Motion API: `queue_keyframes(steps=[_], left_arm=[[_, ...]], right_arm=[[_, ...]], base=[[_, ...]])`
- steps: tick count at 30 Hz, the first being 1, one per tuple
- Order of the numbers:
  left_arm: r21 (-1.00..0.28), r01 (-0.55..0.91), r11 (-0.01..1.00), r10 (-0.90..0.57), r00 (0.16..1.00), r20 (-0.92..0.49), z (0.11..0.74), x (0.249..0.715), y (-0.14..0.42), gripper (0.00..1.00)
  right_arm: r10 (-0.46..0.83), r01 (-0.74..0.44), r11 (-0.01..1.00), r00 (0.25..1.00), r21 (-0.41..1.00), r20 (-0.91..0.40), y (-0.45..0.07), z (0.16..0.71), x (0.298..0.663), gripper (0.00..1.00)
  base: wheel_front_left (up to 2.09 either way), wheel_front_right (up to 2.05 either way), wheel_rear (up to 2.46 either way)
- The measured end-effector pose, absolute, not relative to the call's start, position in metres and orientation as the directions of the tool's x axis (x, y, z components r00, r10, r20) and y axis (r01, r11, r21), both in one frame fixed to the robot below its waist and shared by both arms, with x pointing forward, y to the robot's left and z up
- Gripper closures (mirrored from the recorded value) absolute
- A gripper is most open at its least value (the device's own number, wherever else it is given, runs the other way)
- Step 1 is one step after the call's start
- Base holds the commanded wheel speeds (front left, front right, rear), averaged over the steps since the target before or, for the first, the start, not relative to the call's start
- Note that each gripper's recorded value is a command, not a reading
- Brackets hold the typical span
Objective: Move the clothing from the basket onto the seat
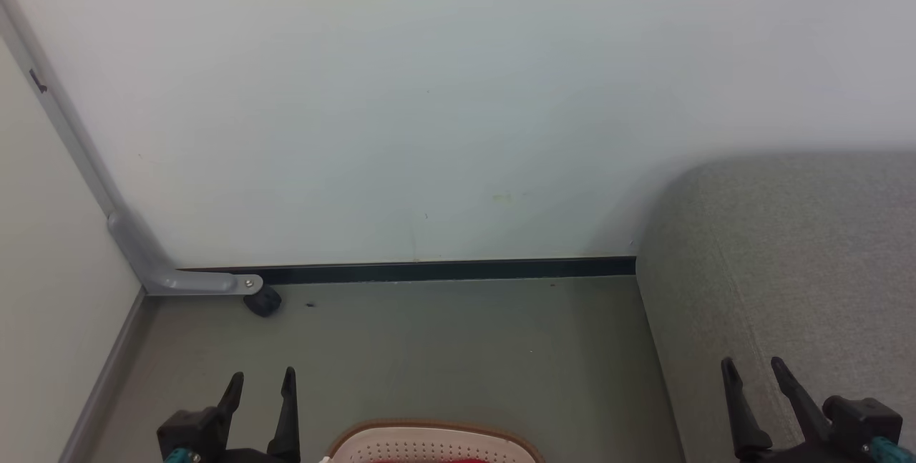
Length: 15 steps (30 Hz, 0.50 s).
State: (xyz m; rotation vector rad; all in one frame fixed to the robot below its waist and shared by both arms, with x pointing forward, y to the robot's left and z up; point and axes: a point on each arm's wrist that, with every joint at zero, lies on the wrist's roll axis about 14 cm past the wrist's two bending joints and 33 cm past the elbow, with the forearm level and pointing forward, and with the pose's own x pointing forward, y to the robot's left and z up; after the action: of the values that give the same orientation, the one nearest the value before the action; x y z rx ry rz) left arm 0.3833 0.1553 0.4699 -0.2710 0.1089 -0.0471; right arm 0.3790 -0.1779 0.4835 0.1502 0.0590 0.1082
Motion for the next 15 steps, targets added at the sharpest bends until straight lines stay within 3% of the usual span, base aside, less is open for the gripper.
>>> queue_keyframes(steps=[5,15], left_arm=[[-0.215,0.024,0.976,-0.046,0.994,-0.098,0.469,0.385,0.159,0.0],[-0.231,-0.026,0.973,0.001,0.994,-0.108,0.466,0.385,0.169,0.0]], right_arm=[[0.12,-0.117,0.989,0.992,0.095,-0.032,-0.176,0.486,0.379,0.0],[0.088,-0.087,0.992,0.996,0.096,-0.011,-0.183,0.493,0.381,0.0]], base=[[0.0,0.0,0.0],[0.0,0.0,0.0]])
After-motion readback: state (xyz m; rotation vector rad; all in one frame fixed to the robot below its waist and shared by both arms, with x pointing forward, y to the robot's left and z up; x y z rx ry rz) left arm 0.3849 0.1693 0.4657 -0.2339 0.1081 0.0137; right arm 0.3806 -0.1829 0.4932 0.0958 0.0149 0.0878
